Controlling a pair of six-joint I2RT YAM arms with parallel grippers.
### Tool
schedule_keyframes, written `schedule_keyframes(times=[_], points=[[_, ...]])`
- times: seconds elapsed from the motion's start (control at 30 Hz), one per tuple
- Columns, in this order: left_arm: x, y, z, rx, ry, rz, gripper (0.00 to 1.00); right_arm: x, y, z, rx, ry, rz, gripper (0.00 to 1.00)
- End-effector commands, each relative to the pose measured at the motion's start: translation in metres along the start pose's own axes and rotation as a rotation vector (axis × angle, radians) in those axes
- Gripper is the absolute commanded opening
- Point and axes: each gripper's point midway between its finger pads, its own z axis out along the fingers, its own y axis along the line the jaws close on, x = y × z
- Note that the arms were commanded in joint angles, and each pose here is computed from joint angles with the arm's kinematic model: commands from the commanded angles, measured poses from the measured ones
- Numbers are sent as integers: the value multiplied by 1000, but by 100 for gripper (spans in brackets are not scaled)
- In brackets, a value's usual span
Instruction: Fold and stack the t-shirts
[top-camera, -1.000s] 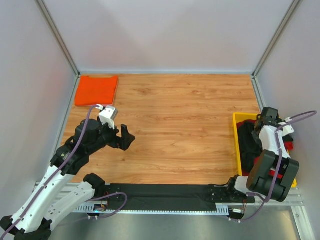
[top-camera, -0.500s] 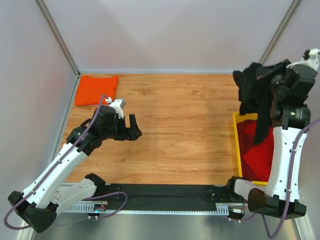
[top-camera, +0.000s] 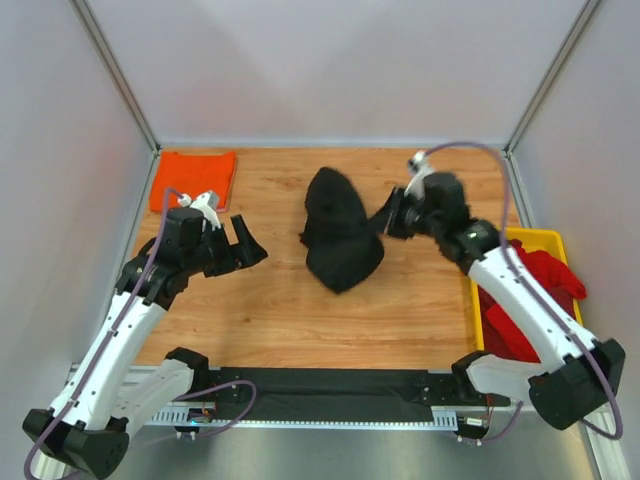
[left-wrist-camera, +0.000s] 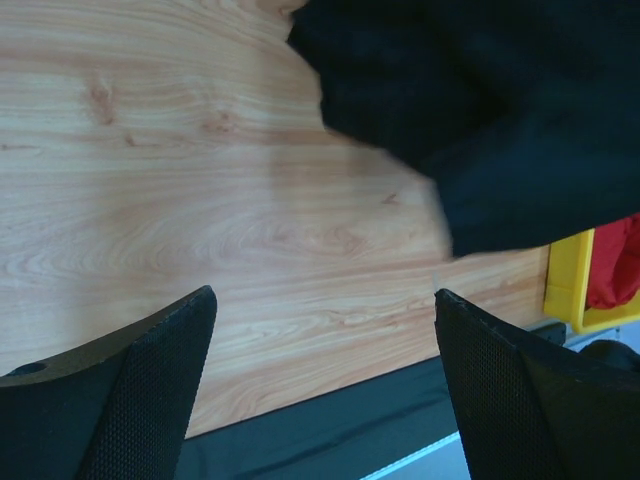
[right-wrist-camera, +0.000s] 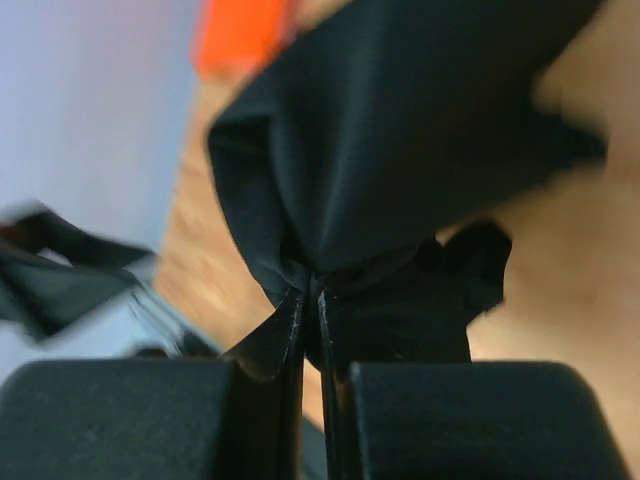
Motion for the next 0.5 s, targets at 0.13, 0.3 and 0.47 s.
schedule_keyframes(times=[0.13, 0.3, 0.47], points=[[31, 30, 19, -68, 56, -46, 96, 151, -122, 30, 347, 307, 5, 28], [47, 36, 56, -54, 119, -121, 95, 119, -125, 35, 405, 269, -123, 54], [64, 51, 90, -112, 219, -161, 89, 107, -131, 74, 392, 303, -227, 57]])
